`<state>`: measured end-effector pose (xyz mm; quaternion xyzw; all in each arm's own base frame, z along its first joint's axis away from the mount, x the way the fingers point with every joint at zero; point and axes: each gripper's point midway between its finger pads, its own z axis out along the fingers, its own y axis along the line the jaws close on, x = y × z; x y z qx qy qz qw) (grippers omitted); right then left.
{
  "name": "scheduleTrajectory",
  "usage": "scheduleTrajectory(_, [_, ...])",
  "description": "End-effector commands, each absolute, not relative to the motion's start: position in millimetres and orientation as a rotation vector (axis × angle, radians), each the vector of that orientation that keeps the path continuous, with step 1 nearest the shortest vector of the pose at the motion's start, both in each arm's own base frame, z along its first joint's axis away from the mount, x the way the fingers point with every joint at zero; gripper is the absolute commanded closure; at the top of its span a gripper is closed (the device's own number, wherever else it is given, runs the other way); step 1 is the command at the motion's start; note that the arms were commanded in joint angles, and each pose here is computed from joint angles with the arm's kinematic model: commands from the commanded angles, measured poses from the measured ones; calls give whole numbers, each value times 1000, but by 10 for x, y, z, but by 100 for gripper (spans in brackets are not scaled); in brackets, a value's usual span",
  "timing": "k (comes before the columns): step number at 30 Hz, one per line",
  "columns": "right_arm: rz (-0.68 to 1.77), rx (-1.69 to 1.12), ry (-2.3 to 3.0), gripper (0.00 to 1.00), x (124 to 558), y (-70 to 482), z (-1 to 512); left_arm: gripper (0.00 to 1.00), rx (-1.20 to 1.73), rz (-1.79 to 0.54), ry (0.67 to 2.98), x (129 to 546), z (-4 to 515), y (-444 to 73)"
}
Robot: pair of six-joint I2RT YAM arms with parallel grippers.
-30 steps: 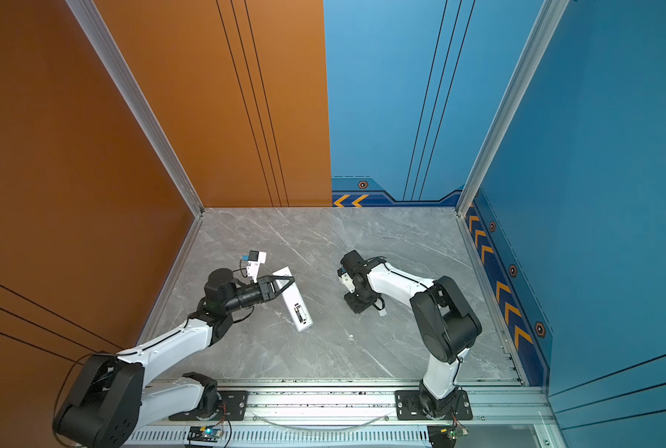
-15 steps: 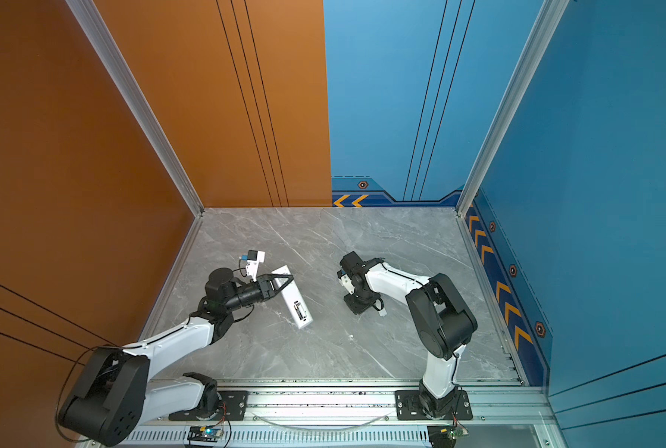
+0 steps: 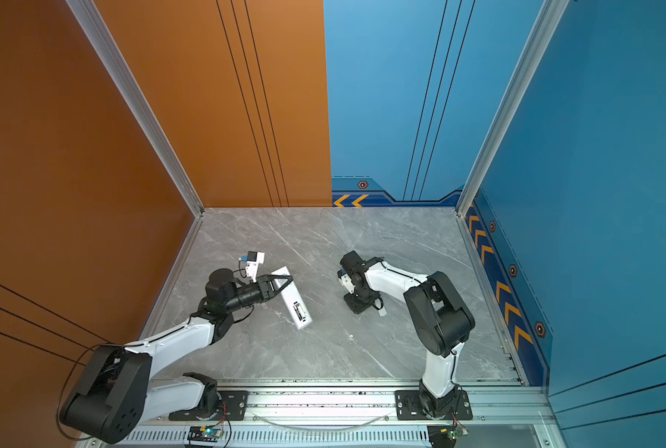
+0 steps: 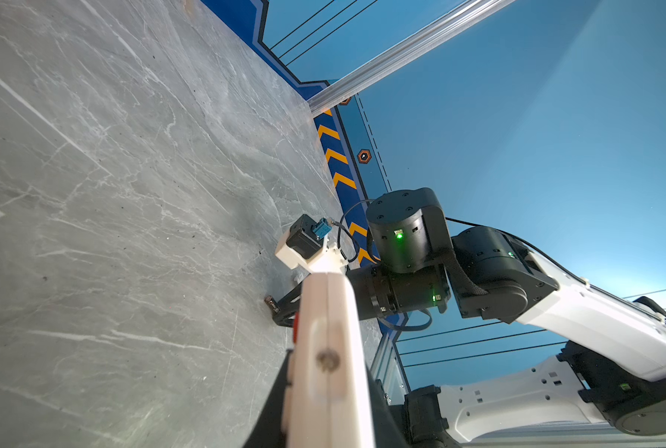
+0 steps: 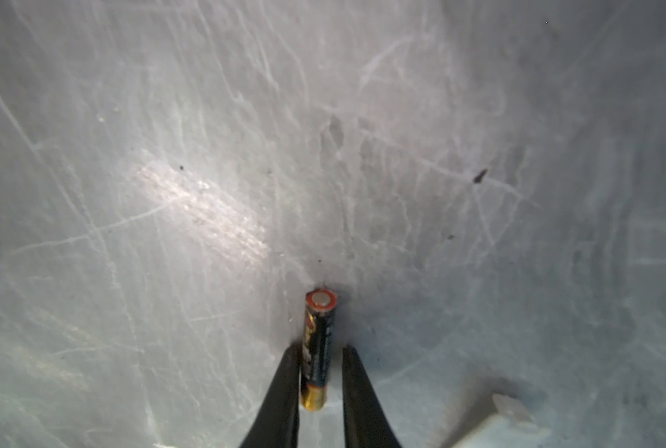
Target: Load the batteries into the remote control
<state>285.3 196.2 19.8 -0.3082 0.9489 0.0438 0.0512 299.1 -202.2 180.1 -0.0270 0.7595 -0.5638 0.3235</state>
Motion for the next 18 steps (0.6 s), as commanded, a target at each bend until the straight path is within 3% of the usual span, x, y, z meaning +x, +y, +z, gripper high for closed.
scheduleTrajectory(1, [140, -955, 2935, 83, 2791, 1937, 160, 100, -60, -1478, 1969, 3028, 1829, -2006])
scheduleTrajectory(18, [135, -957, 2920, 97, 2785, 1944, 219, 100, -67, -1474, 1974, 3040, 1810, -2006])
